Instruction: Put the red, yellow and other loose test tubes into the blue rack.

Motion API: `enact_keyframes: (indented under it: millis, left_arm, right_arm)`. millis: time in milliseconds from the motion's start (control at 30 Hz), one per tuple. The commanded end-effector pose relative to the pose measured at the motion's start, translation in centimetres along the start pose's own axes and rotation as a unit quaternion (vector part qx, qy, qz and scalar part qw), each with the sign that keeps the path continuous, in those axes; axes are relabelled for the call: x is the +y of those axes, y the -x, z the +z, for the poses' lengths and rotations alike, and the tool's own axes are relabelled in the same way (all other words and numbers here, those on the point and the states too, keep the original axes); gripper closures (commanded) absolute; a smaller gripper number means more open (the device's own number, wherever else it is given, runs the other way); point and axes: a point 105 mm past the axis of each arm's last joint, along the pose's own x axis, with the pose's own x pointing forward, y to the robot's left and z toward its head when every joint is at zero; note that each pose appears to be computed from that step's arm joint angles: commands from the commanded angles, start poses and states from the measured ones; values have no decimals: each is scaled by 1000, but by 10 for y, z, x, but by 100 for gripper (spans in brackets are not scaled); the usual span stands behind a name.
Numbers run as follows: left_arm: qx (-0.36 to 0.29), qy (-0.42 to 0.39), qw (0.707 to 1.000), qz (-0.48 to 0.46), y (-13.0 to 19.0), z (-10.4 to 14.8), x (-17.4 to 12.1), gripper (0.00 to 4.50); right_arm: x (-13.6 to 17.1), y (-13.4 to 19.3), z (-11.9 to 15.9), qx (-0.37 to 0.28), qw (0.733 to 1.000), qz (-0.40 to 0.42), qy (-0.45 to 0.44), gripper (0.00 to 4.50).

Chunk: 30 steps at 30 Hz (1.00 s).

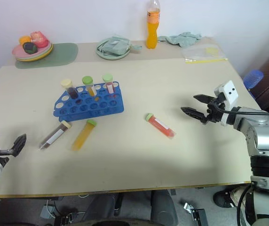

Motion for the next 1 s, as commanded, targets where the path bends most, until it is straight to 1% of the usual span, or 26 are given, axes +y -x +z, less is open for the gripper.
enact_keyframes:
  millis: [33, 267, 433, 600, 667, 800, 900, 1000]
  left_arm:
    - [-19, -13, 1000, 10, -1, 8, 4, 12]
    - [-29, -17, 999, -9, -8, 15, -3, 12]
    - [-33, -24, 999, -21, -11, 21, -4, 12]
    - [-48, -26, 997, -46, -14, 31, -12, 12]
    - [-56, -25, 996, -65, -15, 35, -20, 12]
    - [-82, -16, 988, -132, -13, 45, -51, 12]
    - [-101, -3, 979, -176, -8, 52, -69, 12]
    - [-95, -4, 969, -229, -4, 51, -91, 12]
  right_arm:
    - [6, 1, 14, -19, 1000, 5, 16, 13]
    - [11, 0, 18, -12, 1000, 3, 22, 13]
    - [22, -4, 23, -8, 1000, 17, 20, 13]
    - [30, -6, 27, -1, 999, 28, 20, 13]
    - [33, -8, 28, 8, 999, 29, 23, 13]
    - [41, -13, 29, 45, 998, 32, 32, 13]
    - [56, -17, 34, 58, 996, 60, 31, 13]
    - [70, -21, 39, 73, 993, 85, 35, 13]
